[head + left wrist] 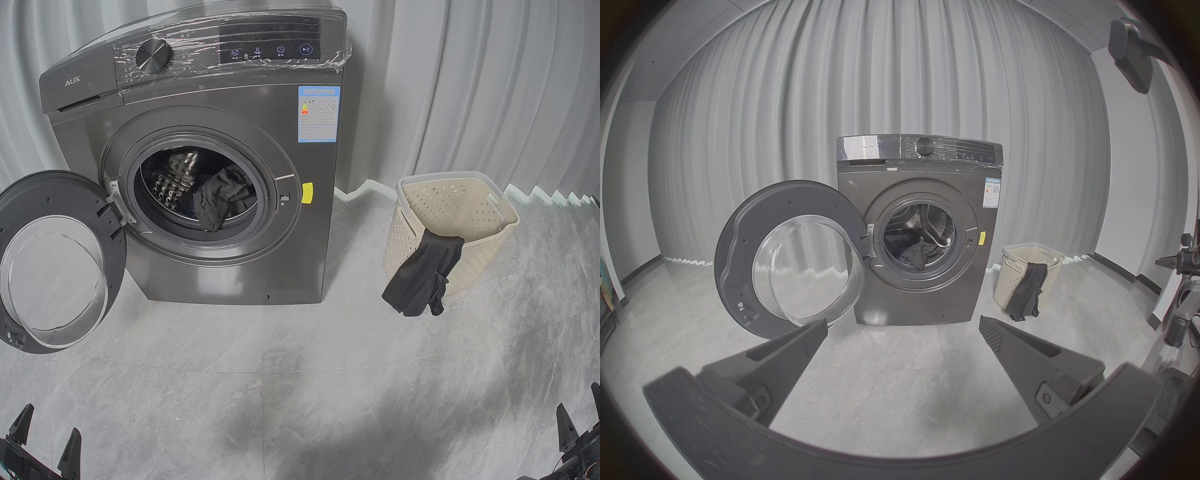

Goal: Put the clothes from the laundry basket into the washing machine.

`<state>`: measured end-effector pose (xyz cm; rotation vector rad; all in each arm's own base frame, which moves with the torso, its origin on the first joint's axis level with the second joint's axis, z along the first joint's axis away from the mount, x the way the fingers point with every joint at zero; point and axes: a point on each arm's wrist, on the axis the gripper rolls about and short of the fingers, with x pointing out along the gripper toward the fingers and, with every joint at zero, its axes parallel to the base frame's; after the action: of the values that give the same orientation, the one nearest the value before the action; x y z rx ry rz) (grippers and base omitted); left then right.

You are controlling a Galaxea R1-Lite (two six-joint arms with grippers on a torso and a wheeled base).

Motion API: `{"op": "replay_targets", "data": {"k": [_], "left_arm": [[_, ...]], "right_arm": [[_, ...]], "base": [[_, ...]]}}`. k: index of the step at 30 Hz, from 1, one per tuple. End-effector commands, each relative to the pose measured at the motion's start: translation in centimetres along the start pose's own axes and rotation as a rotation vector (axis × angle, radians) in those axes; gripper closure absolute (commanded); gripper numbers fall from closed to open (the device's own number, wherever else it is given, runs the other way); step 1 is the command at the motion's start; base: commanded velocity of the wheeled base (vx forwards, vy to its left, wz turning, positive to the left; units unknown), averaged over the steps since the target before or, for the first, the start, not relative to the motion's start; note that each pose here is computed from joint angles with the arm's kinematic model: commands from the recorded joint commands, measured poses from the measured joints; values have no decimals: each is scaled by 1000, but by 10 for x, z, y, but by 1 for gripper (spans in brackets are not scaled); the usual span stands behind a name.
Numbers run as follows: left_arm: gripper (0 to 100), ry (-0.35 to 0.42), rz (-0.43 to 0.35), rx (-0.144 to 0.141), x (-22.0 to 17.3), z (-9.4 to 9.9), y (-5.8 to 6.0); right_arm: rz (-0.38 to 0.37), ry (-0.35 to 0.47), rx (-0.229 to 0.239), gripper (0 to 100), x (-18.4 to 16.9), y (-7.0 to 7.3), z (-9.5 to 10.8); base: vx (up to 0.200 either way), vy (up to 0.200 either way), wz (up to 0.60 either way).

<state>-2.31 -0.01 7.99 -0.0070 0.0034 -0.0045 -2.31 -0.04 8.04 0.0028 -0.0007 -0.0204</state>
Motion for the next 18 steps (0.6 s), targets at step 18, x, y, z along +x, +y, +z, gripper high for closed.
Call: {"op": "replay_targets", "data": {"k": [18], "left_arm": [[0,4,-8,-5,0,-4,0]], "right_arm": [[0,5,-1,0,0,0,-5]], "base": [[78,-56,0]]}}
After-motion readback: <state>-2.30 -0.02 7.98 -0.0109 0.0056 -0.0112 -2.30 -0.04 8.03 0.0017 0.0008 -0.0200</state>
